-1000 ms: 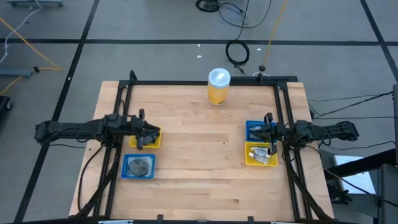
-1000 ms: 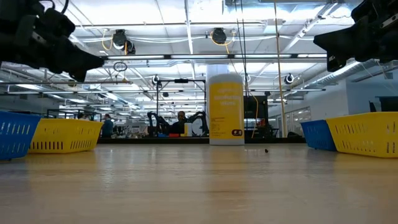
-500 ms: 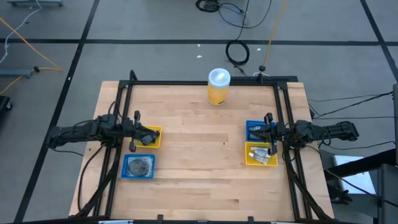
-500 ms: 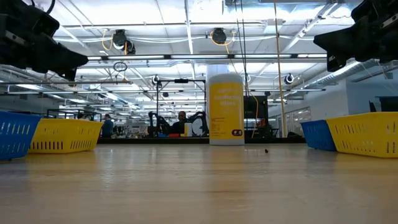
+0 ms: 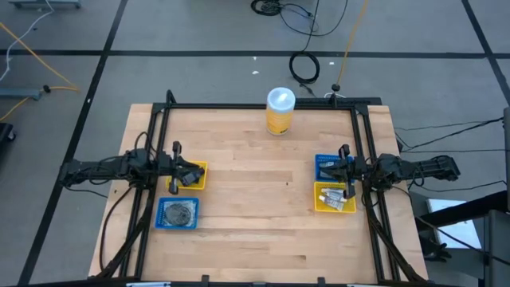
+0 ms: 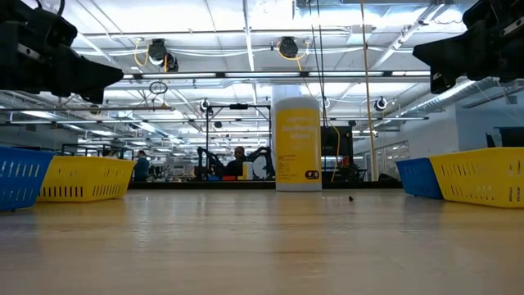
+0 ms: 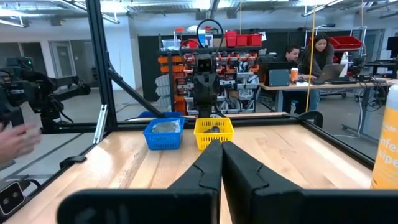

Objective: Pick & Place Travel size toiletries
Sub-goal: Return to Home Position

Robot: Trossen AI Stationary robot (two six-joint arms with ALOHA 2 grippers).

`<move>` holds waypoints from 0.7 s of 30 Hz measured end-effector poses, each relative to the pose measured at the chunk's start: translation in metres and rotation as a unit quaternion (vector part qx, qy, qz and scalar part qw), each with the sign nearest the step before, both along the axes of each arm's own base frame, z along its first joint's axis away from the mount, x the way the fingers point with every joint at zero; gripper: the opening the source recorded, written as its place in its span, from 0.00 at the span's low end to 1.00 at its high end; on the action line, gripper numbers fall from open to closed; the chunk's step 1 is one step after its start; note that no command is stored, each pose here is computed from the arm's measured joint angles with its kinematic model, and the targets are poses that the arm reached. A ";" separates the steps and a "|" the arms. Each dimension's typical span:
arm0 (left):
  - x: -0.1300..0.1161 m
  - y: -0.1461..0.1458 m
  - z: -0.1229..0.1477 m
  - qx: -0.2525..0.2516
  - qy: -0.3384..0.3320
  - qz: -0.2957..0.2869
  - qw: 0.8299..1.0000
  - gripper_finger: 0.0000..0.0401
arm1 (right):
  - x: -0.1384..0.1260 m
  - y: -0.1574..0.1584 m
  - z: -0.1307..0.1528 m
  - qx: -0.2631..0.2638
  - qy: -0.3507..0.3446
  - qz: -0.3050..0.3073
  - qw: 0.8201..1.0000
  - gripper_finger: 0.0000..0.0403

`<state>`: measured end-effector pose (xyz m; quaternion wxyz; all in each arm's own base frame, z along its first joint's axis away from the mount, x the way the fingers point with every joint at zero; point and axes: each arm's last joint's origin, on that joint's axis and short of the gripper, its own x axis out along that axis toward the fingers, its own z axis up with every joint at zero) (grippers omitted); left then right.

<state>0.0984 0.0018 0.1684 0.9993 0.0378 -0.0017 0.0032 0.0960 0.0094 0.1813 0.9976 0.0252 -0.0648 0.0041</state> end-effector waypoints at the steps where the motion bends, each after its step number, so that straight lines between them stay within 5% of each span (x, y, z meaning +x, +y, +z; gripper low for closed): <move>1: 0.000 0.000 0.000 -0.003 0.000 0.000 1.000 0.05 | 0.000 0.000 0.000 0.000 0.000 0.000 1.000 0.01; 21: -0.001 0.000 0.001 -0.037 -0.010 0.005 0.999 0.05 | 0.000 0.000 0.000 0.000 0.000 0.000 1.000 0.01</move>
